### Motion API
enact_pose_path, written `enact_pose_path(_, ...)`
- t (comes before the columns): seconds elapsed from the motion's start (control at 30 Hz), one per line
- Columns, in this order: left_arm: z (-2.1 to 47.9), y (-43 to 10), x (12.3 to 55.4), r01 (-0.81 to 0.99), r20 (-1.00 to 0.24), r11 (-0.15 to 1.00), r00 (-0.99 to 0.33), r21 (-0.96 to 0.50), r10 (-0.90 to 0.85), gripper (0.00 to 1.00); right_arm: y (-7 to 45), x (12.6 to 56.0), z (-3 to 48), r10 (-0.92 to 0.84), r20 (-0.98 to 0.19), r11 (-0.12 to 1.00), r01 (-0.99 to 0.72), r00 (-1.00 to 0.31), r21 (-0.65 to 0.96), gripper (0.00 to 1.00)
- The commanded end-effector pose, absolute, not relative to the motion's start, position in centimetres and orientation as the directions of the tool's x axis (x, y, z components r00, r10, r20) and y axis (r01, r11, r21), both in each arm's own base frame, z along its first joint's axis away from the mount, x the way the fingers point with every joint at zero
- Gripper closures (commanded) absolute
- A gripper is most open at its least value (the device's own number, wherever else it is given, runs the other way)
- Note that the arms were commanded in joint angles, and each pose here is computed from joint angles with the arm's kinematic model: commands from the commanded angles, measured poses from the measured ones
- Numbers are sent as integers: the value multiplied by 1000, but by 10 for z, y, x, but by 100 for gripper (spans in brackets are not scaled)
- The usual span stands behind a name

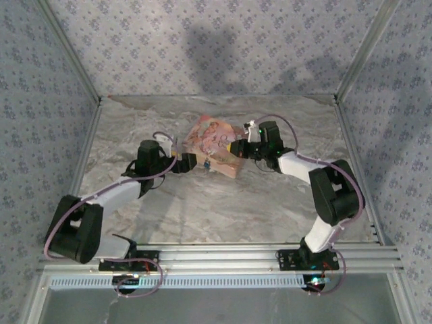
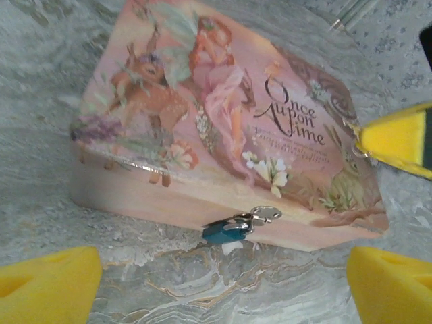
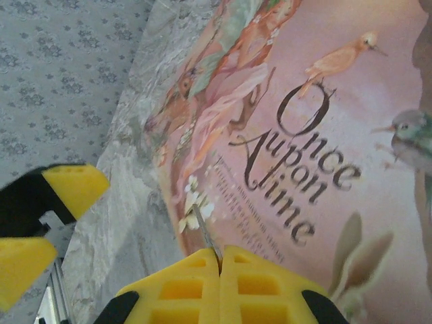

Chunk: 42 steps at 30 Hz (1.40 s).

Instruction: Unlock a padlock with a key

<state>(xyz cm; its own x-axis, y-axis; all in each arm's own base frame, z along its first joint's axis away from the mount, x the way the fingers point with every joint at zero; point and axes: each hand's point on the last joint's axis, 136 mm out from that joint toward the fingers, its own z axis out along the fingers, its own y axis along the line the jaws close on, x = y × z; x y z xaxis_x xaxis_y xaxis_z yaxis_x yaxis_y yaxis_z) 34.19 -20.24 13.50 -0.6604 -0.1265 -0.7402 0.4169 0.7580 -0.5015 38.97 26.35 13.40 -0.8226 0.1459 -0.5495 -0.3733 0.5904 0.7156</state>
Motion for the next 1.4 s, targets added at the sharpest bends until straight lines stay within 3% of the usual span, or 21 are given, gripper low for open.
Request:
enact_pose_path(0.0,134,-219,337,496,-739,673,-664,-549,-114,11,271,400,130,136,-544,585,-376,-828,718,99)
enact_pose_path(0.43,85,-249,328,547,-706,666,-707,-507,44,17,255,385,75,103,-443,670,-267,-891,693,99)
enact_pose_path(1.37,65,-277,361,574,-745,727,-654,-377,130,27,255,381,80,94,-453,685,-272,-886,676,99)
